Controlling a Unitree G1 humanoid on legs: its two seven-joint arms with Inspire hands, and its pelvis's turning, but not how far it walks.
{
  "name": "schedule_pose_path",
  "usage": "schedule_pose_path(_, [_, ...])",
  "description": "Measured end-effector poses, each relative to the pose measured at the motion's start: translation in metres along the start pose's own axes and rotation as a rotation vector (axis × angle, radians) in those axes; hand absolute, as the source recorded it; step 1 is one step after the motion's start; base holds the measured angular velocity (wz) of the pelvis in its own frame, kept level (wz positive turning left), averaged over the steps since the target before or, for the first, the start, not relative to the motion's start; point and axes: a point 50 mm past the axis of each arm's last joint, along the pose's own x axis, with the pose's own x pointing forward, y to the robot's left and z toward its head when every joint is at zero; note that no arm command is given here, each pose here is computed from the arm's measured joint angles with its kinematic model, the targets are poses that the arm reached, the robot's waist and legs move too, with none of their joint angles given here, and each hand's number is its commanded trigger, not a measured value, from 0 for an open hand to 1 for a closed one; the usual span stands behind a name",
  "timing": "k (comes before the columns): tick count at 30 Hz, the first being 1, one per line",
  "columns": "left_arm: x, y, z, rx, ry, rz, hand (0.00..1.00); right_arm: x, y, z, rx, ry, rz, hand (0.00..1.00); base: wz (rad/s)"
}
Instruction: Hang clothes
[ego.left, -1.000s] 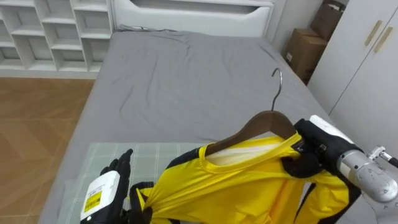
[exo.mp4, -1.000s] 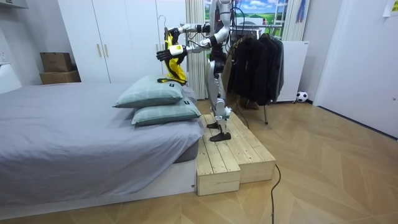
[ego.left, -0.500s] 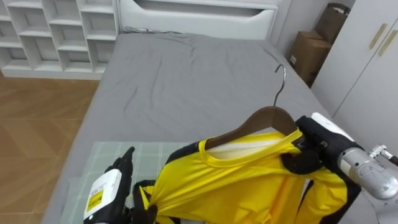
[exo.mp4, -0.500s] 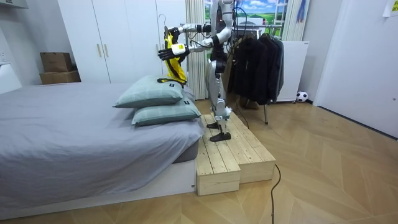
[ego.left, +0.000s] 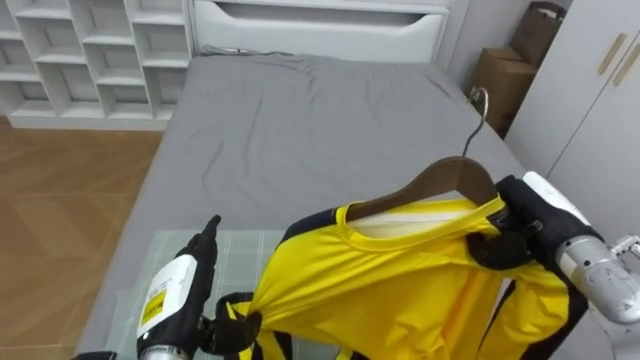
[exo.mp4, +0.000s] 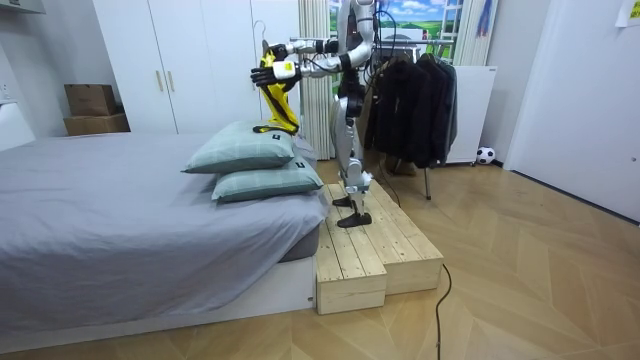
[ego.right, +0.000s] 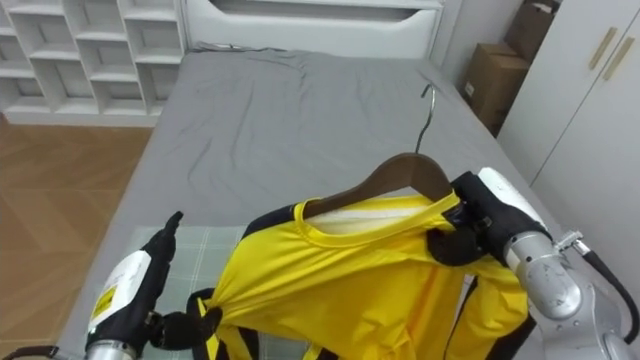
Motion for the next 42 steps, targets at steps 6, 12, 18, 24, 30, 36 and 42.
schedule_pose_path(6, [0.003, 0.016, 0.010, -0.074, -0.063, 0.040, 0.00, 0.000, 0.000, -0.001, 0.054, -0.010, -0.021, 1.00, 0.02])
schedule_pose_path(12, [0.001, 0.033, 0.018, -0.092, -0.114, 0.071, 0.00, 0.000, 0.000, -0.006, 0.075, 0.006, -0.056, 1.00, 0.00])
schedule_pose_path(18, [0.001, 0.040, 0.026, -0.133, -0.149, 0.097, 0.00, 0.000, 0.002, -0.013, 0.080, 0.038, -0.082, 1.00, 0.05])
schedule_pose_path(24, [0.001, 0.044, 0.032, -0.180, -0.172, 0.099, 0.00, 0.000, 0.003, -0.016, 0.071, 0.053, -0.092, 1.00, 0.01])
schedule_pose_path(30, [0.001, 0.043, 0.037, -0.233, -0.192, 0.056, 0.00, 0.000, 0.007, -0.020, 0.064, 0.075, -0.080, 1.00, 0.00])
schedule_pose_path(36, [0.000, 0.040, 0.042, -0.291, -0.211, 0.025, 0.00, 0.000, 0.007, -0.020, 0.054, 0.076, -0.079, 1.00, 0.00])
schedule_pose_path(42, [0.000, 0.041, 0.040, -0.291, -0.204, 0.028, 0.00, 0.000, 0.006, -0.020, 0.033, 0.080, -0.100, 1.00, 0.00])
